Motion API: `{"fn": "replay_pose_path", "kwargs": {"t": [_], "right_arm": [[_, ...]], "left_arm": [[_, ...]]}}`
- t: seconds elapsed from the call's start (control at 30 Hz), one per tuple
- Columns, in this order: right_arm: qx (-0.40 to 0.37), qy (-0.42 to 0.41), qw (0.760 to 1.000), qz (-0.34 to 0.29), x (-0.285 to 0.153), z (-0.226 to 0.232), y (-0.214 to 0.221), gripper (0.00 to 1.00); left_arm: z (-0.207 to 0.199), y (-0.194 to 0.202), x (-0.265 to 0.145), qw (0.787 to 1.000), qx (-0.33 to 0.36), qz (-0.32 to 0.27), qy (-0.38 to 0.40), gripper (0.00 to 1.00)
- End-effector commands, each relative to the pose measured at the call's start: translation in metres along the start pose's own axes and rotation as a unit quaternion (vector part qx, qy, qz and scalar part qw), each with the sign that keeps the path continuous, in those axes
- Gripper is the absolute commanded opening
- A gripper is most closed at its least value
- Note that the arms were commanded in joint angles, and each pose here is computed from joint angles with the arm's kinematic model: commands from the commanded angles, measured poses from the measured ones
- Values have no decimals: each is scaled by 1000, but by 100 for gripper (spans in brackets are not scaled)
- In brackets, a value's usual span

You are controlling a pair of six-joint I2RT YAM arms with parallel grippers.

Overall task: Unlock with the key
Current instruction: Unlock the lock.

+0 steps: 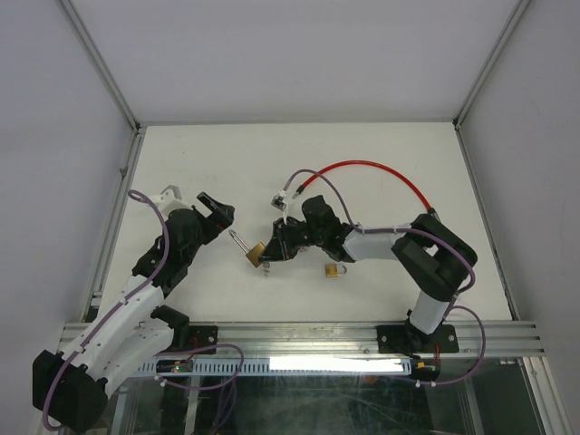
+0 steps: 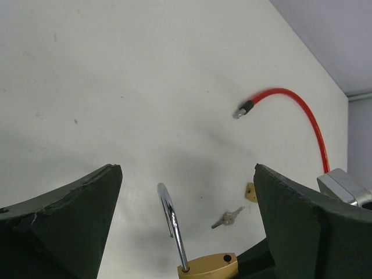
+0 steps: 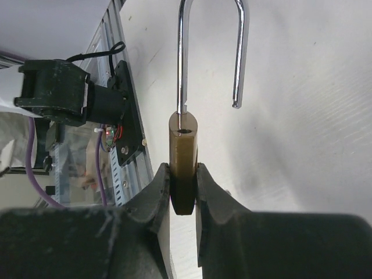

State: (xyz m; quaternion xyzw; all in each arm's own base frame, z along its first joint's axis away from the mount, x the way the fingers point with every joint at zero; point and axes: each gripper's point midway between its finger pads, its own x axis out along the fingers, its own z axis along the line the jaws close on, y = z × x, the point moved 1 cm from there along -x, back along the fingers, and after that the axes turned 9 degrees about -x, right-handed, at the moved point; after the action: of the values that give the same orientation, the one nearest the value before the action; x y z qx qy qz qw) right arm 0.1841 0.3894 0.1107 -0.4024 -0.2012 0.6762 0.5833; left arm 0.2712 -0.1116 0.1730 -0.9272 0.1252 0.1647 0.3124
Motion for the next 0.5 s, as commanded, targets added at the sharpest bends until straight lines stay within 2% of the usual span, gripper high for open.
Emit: {"fn": "replay_pose_path", "kwargs": {"t": [0.0, 0.13, 0.23, 0.47], "right_arm": [[13, -30, 999, -42, 16, 14, -40, 0], [65, -25, 997, -24, 30, -7, -30, 0], [93, -27, 994, -42, 31, -22, -32, 0], [174, 26, 983, -54, 23, -75, -25, 0]], "left_arm": [[2, -15, 4, 999, 16, -33, -30, 99], [4, -12, 11, 998, 27, -26, -41, 99], [6, -7, 15, 998, 32, -15, -46, 99], [7, 6, 27, 998, 43, 14, -48, 99]]}}
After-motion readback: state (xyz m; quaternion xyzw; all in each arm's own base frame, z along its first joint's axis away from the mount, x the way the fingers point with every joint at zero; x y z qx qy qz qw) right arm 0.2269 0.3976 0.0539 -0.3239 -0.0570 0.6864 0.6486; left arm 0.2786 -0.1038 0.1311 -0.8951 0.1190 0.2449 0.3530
